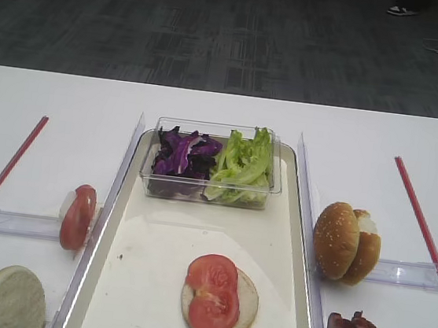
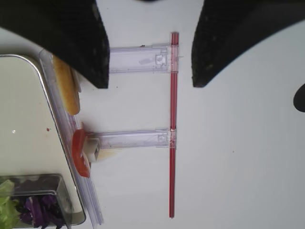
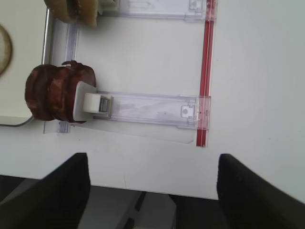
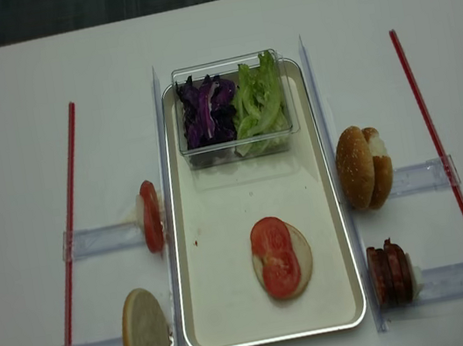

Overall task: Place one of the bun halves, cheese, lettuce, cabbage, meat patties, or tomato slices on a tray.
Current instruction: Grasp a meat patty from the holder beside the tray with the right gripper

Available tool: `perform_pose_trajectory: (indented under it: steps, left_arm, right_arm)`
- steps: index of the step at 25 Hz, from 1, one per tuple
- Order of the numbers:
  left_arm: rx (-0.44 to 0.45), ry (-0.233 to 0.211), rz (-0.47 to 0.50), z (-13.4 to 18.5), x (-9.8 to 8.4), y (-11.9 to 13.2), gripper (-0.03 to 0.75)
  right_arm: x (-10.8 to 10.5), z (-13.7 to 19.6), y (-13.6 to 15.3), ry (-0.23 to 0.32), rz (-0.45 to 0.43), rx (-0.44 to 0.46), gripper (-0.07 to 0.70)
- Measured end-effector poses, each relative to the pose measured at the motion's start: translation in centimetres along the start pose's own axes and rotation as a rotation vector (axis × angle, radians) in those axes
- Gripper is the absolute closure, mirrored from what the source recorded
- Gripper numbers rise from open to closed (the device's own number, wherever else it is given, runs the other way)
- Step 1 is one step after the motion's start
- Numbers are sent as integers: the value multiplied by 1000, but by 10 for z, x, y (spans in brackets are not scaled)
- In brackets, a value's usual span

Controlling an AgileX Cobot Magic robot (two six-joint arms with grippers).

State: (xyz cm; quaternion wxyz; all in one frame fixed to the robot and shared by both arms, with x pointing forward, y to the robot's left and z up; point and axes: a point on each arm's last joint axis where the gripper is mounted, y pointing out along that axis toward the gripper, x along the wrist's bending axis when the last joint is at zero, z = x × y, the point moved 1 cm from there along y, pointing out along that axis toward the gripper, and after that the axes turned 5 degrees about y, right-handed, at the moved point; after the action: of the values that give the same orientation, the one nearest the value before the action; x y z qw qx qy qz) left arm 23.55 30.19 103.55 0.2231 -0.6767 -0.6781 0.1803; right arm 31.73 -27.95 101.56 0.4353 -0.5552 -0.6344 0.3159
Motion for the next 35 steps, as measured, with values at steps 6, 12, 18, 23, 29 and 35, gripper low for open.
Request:
perform_pose_trajectory:
  steps: [6,12,18,23,29,35]
  left_arm:
    - [0,0,0,0,0,0,316]
    - [0,0,0,0,0,0,316]
    - [0,0,0,0,0,0,316]
    - [0,0,0,0,0,0,316]
    - [0,0,0,0,0,0,316]
    - [0,0,0,0,0,0,316]
  right_arm:
    - [-1,-5,8,11,6,61,81]
    - [-2,-10,16,23,12,114,83]
    - [-3,-14,24,36,15,176,83]
    - [-3,-17,29,46,17,256,83]
    - [-4,-18,36,55,20,319,86]
    - [-4,-19,37,56,21,325,87]
